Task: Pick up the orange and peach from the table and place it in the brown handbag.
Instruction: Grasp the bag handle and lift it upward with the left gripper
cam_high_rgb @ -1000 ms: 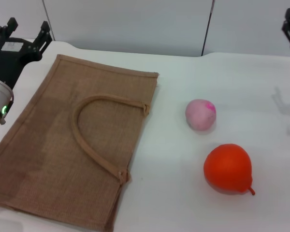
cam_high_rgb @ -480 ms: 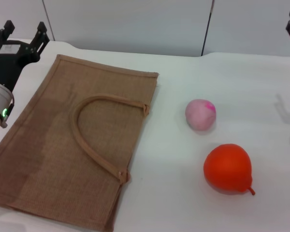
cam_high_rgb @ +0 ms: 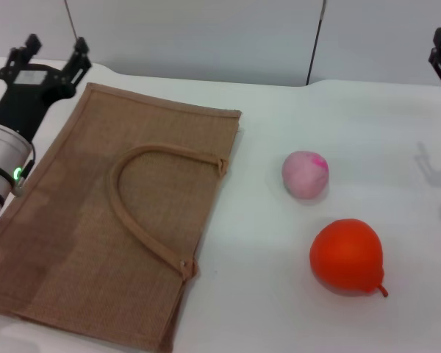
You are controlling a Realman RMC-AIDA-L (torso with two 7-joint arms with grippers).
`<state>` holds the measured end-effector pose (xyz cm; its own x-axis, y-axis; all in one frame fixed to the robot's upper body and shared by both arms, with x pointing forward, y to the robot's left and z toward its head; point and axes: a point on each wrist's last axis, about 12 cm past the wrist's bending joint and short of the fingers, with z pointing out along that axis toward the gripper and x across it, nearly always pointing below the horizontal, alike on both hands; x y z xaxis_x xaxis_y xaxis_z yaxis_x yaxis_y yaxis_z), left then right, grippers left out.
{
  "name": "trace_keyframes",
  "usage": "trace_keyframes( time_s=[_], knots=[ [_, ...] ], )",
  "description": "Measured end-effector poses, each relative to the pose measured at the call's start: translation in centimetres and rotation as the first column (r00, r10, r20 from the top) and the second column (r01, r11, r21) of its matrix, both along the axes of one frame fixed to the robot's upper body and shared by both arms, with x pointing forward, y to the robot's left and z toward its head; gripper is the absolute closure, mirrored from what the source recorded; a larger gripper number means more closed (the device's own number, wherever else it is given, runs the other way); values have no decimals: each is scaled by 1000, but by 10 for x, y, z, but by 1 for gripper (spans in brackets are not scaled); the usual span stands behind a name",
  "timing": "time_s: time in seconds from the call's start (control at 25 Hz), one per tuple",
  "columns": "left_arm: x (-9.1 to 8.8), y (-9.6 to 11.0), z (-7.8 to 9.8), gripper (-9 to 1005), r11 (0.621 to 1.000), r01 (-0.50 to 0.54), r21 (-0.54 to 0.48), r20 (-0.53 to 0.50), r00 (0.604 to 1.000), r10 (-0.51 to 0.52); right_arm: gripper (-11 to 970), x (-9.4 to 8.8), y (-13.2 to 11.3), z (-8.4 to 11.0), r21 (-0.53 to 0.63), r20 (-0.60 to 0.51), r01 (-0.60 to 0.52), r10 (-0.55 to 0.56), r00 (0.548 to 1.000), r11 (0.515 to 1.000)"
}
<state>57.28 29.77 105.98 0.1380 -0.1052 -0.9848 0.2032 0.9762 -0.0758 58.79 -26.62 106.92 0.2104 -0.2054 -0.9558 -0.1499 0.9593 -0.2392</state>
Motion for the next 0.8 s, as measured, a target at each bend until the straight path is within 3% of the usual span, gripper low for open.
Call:
trace_keyframes(
  time_s=[0.44, 0.68, 0.72, 0.8],
  knots=[
    [8, -9, -3, 238, 978, 198, 71, -115, 975, -189, 192, 4, -2, -12, -27, -111, 11, -14, 994, 1000],
    [16, 5, -1, 258, 963, 265, 53, -240, 939, -246, 192, 5, -2, -12, -30, -118, 10, -14, 993, 999],
    [18, 13, 4, 260, 953, 301, 24, -293, 914, -281, 192, 5, -2, -12, -31, -119, 10, -14, 993, 999],
    [19, 18, 7, 265, 949, 314, 19, -319, 902, -292, 192, 5, -2, -12, -32, -120, 10, -13, 993, 999]
  ],
)
